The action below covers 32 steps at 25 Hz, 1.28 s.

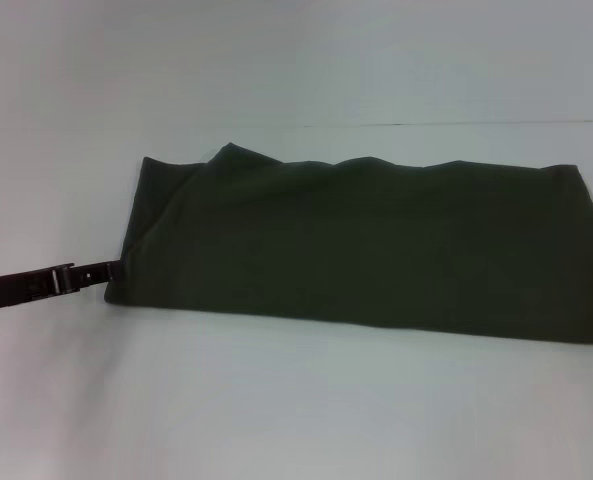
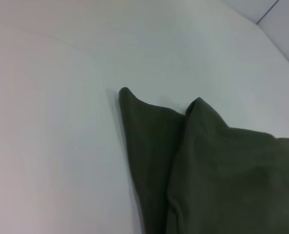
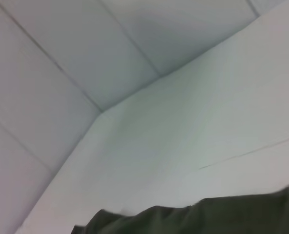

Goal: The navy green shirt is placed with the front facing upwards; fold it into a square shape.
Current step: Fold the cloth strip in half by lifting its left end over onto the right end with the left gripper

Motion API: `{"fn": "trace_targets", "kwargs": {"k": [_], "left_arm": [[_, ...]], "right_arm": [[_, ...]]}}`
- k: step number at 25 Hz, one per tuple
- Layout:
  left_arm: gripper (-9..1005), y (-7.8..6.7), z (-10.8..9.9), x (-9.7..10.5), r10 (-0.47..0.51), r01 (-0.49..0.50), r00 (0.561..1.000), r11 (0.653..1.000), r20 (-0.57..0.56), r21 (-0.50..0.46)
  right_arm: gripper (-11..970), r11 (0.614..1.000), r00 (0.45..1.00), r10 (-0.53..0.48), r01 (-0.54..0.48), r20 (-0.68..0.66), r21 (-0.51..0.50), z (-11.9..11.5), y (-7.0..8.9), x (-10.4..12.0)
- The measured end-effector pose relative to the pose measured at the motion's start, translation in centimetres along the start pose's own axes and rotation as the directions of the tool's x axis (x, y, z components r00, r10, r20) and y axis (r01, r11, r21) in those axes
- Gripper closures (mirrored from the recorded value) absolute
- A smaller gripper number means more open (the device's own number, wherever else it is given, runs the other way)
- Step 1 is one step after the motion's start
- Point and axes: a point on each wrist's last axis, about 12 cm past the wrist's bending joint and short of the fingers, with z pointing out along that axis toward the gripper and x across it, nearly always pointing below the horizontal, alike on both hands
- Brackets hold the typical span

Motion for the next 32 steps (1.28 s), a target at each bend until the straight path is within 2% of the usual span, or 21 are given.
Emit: {"fn": "trace_targets", "kwargs": {"k": [3, 5, 12, 20, 32], "left_arm": [[350, 0.0, -0.1, 0.0, -0.03, 0.03, 0.999, 1.0, -0.01, 0.005], [278, -0.1, -0.1, 0.0, -0.053, 0.054, 0.998, 0.998, -0.02, 0.018], [161, -0.4, -0.1, -0.1, -0.146, 0.148, 0.988, 0.988, -0.047, 0.033], [112, -0.7, 0.7, 0.0, -0.243, 0.247, 0.967, 0.968, -0.071, 0.042], [112, -0.5, 1.5, 0.1, -0.276, 0.277, 0.957, 0.961, -0.085, 0.009]], "right_arm": [[213, 1.0, 0.999, -0.025, 0.025, -0.031, -0.002, 1.8, 0.5, -0.5], [173, 0.999, 0.998, -0.04, 0.04, -0.043, -0.007, 2.7, 0.9, -0.8], [35, 0.996, 0.995, -0.083, 0.081, -0.049, -0.031, 4.3, 1.8, -2.2], [35, 0.995, 0.995, -0.097, 0.095, -0.037, -0.034, 4.3, 2.0, -3.0], [34, 0.994, 0.994, -0.102, 0.101, -0.028, -0.032, 4.1, 1.9, -3.5]]}}
